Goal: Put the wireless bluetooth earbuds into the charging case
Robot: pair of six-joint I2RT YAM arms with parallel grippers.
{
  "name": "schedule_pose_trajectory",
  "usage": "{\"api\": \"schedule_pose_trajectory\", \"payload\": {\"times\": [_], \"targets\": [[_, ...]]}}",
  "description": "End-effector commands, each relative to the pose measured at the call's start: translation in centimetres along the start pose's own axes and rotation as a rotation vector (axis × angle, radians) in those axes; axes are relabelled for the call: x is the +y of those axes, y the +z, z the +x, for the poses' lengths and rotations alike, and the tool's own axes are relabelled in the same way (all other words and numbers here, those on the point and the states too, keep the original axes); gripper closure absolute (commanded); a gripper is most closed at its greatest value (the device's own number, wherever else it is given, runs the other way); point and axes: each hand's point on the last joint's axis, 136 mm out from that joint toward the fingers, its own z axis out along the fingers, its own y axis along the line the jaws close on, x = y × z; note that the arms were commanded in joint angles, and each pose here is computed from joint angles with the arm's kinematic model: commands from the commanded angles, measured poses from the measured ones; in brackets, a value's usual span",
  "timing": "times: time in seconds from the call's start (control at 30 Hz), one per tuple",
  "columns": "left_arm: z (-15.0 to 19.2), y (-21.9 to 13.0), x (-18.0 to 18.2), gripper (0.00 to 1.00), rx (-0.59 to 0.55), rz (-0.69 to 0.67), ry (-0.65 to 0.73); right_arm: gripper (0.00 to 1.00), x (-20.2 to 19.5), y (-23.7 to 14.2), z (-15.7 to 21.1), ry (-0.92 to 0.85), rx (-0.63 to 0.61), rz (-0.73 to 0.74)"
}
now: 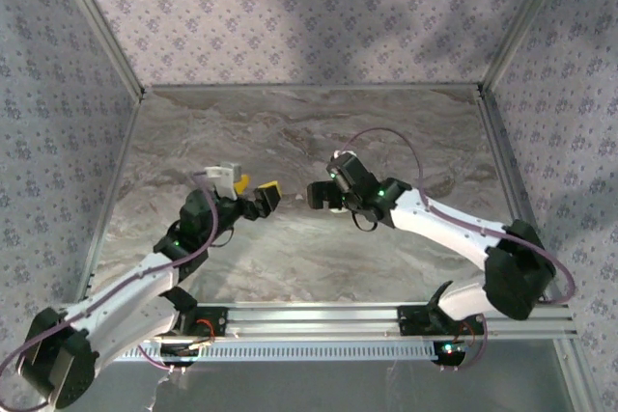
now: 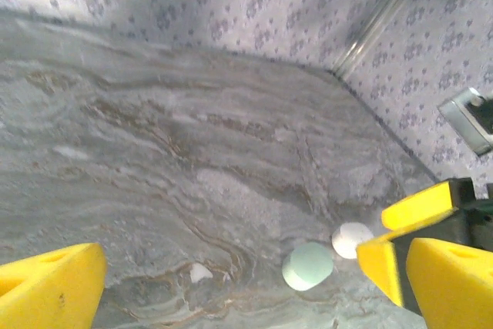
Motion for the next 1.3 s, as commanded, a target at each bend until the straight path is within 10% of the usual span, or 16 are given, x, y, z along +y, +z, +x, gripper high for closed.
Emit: {"api": "schedule_pose_trajectory", "payload": {"times": [0.0,0.4,1.27], "targets": [[-0.7,-1.4,0.9,0.0,-0.055,-0.054,0.046,0.0,2.7,-1.6,-1.5,-0.063,-0.108,-0.132],[-2.0,-3.5,3.3,0.0,-0.129,-0.186,0.08,0.0,0.5,-4.7,-1.7,-0.07,-0.267,-0.161],[-2.1,-5.5,18.9,0.0,0.016,-0.713,-0.045,0.0,-26.7,-13.3,2.8,0.337,-0.636,0.483]]}}
